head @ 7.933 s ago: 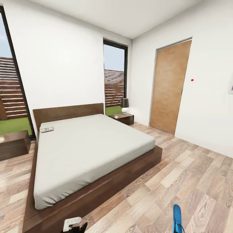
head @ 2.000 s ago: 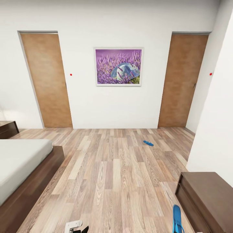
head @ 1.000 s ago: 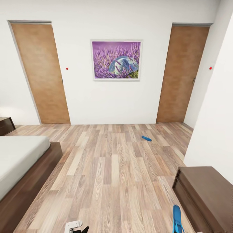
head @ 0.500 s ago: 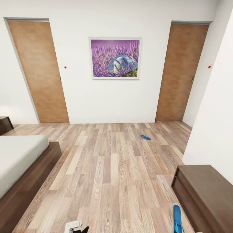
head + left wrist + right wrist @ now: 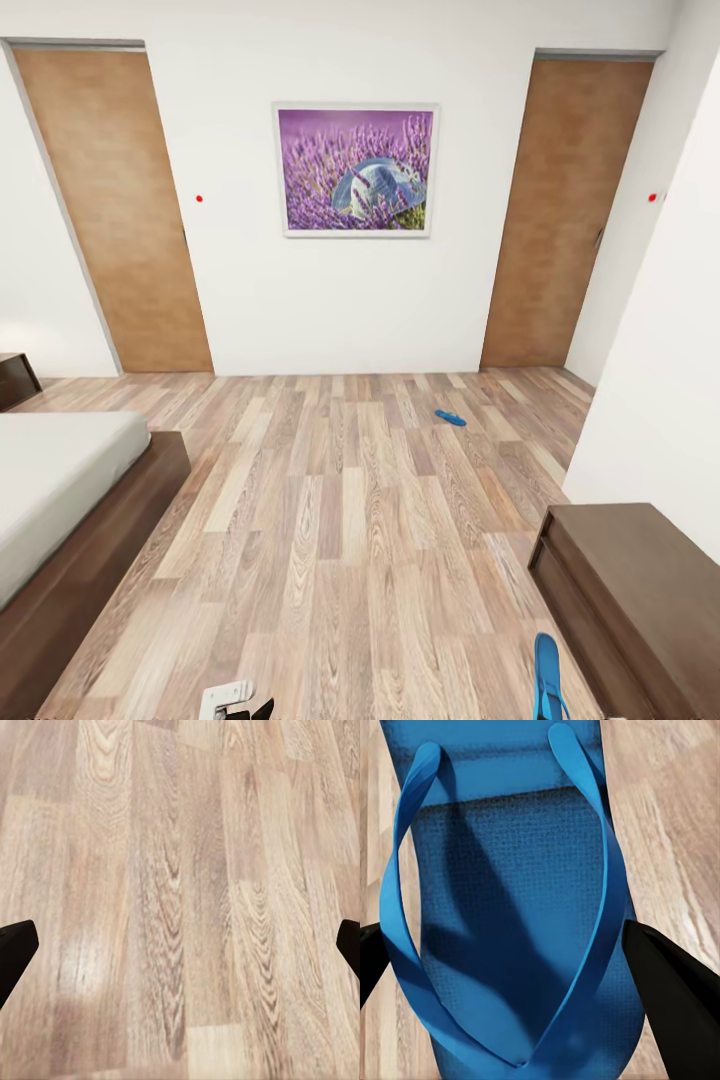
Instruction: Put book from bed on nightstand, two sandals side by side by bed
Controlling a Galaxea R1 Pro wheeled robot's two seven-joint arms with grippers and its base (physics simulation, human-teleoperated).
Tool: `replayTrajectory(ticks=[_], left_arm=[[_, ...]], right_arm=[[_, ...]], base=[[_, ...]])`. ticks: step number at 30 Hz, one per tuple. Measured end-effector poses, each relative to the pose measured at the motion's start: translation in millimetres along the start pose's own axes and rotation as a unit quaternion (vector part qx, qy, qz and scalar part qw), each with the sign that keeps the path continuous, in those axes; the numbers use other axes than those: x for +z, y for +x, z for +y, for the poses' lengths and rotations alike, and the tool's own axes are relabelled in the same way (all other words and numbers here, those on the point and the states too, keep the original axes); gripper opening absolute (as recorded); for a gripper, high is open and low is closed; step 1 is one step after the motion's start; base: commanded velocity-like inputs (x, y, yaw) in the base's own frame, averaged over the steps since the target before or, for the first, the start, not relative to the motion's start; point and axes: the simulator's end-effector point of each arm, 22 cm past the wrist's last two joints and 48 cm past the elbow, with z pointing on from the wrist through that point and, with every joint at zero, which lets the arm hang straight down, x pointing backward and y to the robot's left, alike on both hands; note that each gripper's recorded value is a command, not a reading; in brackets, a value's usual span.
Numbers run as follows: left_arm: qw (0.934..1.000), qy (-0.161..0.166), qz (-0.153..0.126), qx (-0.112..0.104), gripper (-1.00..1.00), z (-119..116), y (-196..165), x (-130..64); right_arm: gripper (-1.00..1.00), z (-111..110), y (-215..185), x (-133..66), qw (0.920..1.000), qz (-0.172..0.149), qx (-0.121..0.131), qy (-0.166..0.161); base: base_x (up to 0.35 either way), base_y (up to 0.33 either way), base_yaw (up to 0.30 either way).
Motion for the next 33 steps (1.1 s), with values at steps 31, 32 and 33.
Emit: replayTrajectory(ticks=[31,32,33], left_arm=[[1.0,-0.003,0.008,-0.003,1.0,2.6,7.3,1.3],[1.0,-0.003,0.008,-0.003,1.0,2.6,7.5,1.2],[1.0,-0.003,0.008,-0.003,1.0,2.6,7.6,1.2]], right_arm=[[-1.0,-4.3,6.1,0.8,1.0,0.007,0.003,0.005],[-1.0,-4.3,6.1,0.8,1.0,0.007,0.003,0.005],[-1.0,-4.3,6.0,0.8,1.0,0.007,0.004,0.005]], base=[[0.0,0.0,0.0],[0.0,0.0,0.0],[0.0,0.0,0.0]])
